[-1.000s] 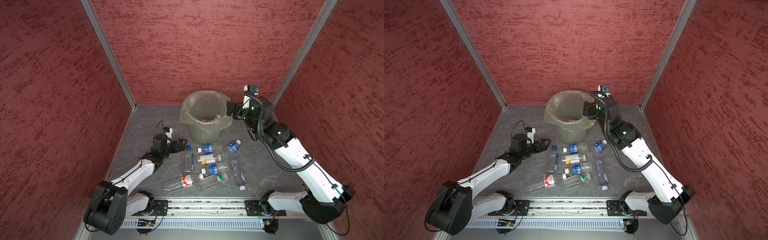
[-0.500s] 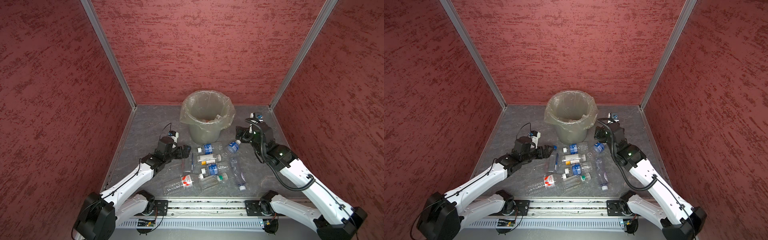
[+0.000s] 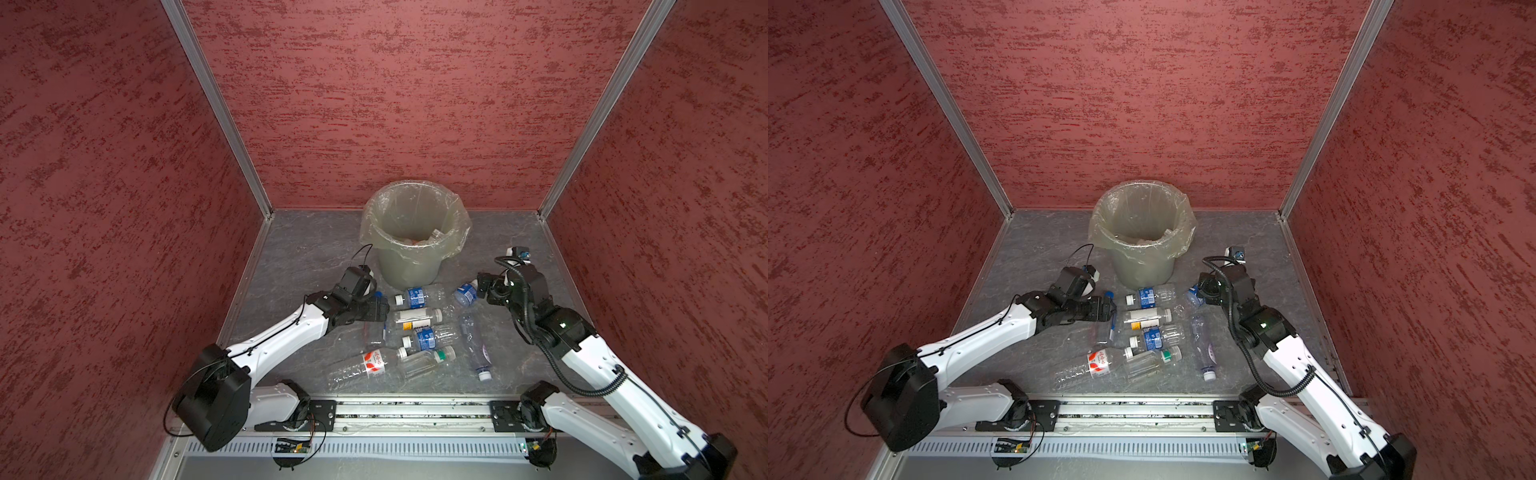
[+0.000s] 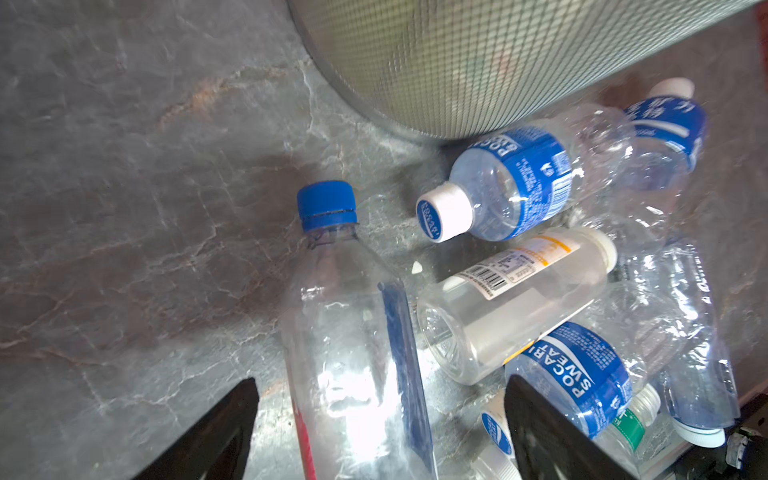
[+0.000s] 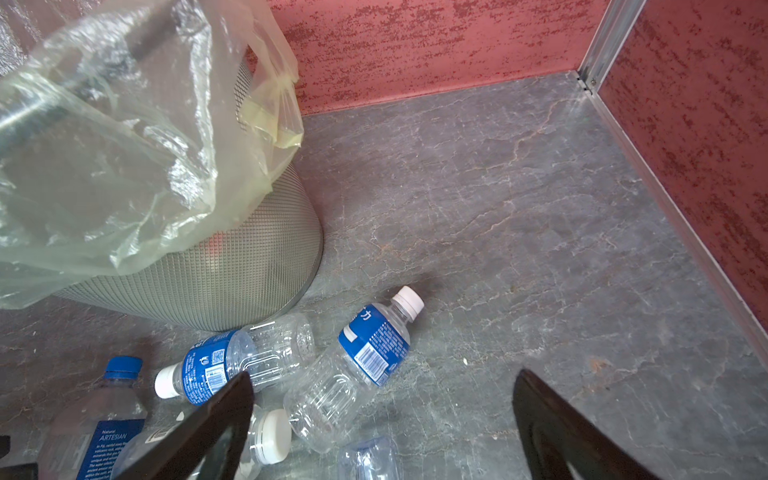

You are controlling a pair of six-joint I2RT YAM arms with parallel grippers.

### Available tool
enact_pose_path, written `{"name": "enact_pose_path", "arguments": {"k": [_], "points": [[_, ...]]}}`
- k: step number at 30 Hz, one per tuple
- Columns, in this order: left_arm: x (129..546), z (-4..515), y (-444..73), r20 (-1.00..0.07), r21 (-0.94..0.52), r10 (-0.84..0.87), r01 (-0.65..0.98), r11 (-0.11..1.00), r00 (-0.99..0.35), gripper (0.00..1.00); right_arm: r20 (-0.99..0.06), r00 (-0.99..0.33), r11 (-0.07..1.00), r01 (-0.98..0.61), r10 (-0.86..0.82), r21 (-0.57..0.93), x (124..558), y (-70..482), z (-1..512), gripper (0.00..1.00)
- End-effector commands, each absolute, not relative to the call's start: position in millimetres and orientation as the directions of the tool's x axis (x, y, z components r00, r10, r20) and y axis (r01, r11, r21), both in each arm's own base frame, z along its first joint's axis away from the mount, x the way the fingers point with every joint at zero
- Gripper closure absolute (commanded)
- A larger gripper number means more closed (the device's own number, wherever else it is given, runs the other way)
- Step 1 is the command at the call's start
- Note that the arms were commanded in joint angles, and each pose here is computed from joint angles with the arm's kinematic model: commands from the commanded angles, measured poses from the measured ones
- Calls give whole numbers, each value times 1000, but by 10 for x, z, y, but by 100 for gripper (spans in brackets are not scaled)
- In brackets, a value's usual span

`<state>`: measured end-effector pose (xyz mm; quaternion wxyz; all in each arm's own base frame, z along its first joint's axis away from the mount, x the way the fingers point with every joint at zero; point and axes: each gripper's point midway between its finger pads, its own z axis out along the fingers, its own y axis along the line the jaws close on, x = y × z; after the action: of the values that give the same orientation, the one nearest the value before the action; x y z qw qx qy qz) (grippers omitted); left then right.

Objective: Throw the plastic bottles in the bin
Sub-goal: 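Draw the right gripper back from the bin toward the bottles, then lower the left gripper onto the blue-cap clear bottle beside the bin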

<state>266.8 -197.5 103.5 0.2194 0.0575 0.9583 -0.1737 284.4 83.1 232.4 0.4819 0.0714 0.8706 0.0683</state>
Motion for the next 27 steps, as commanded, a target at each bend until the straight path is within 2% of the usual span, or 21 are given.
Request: {"name": "enact_pose_path", "arguments": {"k": [1, 7, 16, 27], "points": [[2579, 988, -1937, -342, -254, 82, 176, 951, -936, 5, -806, -545, 972, 99, 231, 212, 2801, 774, 2214, 1], [2525, 836, -1899, -213, -180, 133, 172, 968, -968, 6, -801, -547, 969, 111, 244, 220, 2757, 731, 2162, 1], [2452, 679, -1939, -231, -174, 106, 149, 973, -967, 8, -800, -545, 966, 101, 253, 236, 2774, 736, 2150, 1], [2491, 461, -1949, -181, -100, 134, 154, 983, -974, 17, -798, -540, 963, 112, 267, 246, 2770, 704, 2098, 1]]}}
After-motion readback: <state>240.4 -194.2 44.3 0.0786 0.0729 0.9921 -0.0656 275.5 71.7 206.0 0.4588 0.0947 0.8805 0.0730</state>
